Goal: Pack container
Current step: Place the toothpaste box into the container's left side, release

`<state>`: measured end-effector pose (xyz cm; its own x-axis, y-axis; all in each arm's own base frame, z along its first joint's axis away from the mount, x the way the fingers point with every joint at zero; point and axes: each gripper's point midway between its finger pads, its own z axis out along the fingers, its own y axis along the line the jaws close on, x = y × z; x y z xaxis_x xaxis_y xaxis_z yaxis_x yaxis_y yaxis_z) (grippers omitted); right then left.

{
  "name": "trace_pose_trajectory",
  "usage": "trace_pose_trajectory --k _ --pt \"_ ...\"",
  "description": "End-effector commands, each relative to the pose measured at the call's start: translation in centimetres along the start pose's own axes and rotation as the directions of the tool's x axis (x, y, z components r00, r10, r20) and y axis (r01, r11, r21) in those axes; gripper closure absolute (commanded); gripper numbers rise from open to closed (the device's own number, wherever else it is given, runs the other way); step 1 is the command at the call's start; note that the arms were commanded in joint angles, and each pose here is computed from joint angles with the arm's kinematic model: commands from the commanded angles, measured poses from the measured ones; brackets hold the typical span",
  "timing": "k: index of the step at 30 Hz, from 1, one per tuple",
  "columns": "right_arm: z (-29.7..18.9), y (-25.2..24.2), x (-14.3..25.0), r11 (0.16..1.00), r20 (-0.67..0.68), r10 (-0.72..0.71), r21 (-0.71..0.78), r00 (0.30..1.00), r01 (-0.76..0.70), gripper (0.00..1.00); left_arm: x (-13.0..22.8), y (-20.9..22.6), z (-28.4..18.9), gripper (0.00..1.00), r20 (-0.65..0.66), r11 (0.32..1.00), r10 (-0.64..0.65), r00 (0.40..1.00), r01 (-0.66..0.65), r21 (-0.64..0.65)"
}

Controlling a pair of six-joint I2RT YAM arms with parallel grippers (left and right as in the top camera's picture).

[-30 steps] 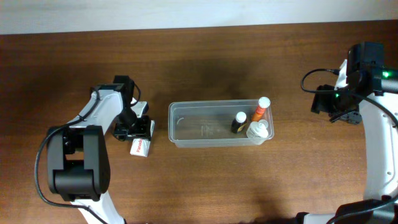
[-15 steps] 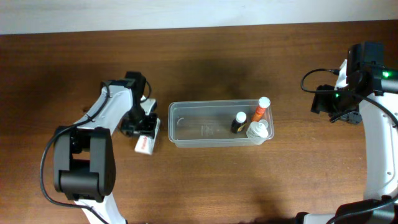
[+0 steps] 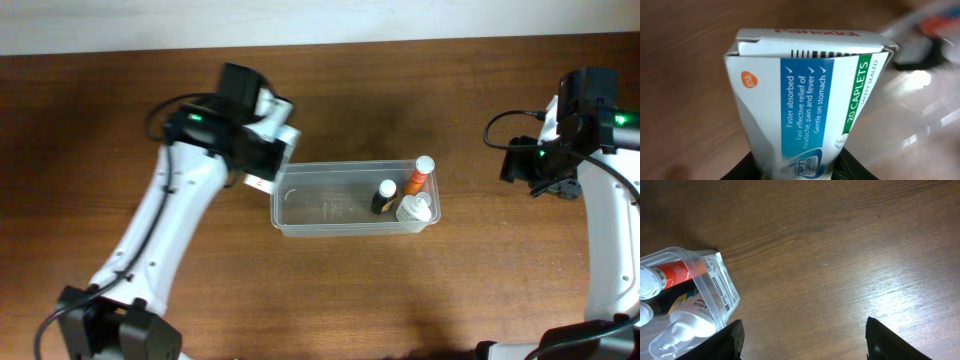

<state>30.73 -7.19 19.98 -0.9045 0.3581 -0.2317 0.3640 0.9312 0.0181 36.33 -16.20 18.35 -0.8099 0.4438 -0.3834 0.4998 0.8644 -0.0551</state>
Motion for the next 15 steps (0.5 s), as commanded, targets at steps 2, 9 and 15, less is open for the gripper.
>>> trace_pose_trajectory --k 2,9,15 --pt "0.2 0.0 0.0 1.0 -0.006 -0.002 -0.004 1.0 0.002 0.3 0.0 -4.7 1.1 0.63 -0.011 0.952 0.303 0.953 -0.302 0.055" --pt "0.2 0.0 0.1 1.0 -0.007 -0.002 -0.004 1.0 0.002 0.3 0.1 -7.0 5.0 0.63 -0.058 0.905 0.422 0.905 -0.418 0.073" --pt "0.2 0.0 0.1 1.0 -0.007 -0.002 -0.004 1.0 0.002 0.3 1.0 -7.0 7.7 0.46 -0.12 0.906 0.422 0.899 -0.413 0.098"
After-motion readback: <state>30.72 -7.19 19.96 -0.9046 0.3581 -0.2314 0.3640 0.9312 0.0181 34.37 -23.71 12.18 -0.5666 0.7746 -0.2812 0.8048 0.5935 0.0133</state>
